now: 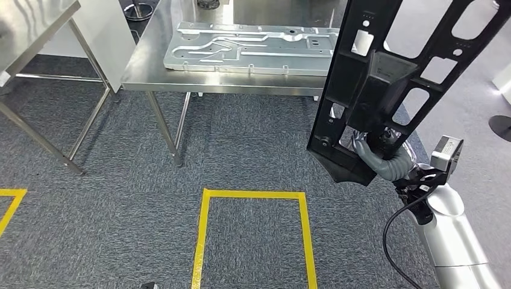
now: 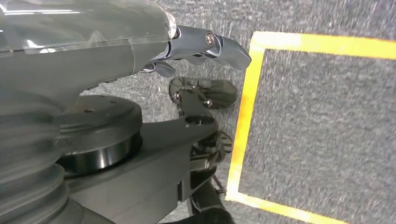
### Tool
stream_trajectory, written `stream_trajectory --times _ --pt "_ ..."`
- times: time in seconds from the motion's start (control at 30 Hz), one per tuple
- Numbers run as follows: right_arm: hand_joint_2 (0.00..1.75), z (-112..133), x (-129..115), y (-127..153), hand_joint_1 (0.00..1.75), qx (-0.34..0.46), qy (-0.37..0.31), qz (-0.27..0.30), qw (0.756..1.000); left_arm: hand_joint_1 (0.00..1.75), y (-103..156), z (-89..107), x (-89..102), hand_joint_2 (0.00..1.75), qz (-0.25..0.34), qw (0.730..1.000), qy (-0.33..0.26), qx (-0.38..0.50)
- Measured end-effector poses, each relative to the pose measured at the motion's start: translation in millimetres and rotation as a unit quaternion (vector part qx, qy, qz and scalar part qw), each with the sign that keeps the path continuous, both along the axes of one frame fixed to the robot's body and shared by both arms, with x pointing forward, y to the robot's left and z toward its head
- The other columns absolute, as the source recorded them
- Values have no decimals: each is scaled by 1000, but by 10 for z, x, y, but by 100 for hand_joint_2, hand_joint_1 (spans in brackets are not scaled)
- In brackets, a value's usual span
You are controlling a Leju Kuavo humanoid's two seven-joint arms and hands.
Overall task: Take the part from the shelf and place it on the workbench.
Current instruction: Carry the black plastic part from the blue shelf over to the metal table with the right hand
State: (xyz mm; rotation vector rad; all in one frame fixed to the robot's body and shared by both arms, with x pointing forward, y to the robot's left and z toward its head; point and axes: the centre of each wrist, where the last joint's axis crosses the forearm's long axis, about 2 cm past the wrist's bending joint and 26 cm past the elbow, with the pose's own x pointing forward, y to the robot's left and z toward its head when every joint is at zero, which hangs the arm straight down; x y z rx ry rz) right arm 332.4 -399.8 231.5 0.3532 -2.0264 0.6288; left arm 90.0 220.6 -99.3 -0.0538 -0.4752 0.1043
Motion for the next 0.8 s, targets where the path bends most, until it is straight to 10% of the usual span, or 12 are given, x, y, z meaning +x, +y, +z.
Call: stream_trajectory --times 0.8 --pt "175 -71 -134 30 175 1 -2 -13 1000 0 5 -3 -9 175 -7 1000 -4 -6"
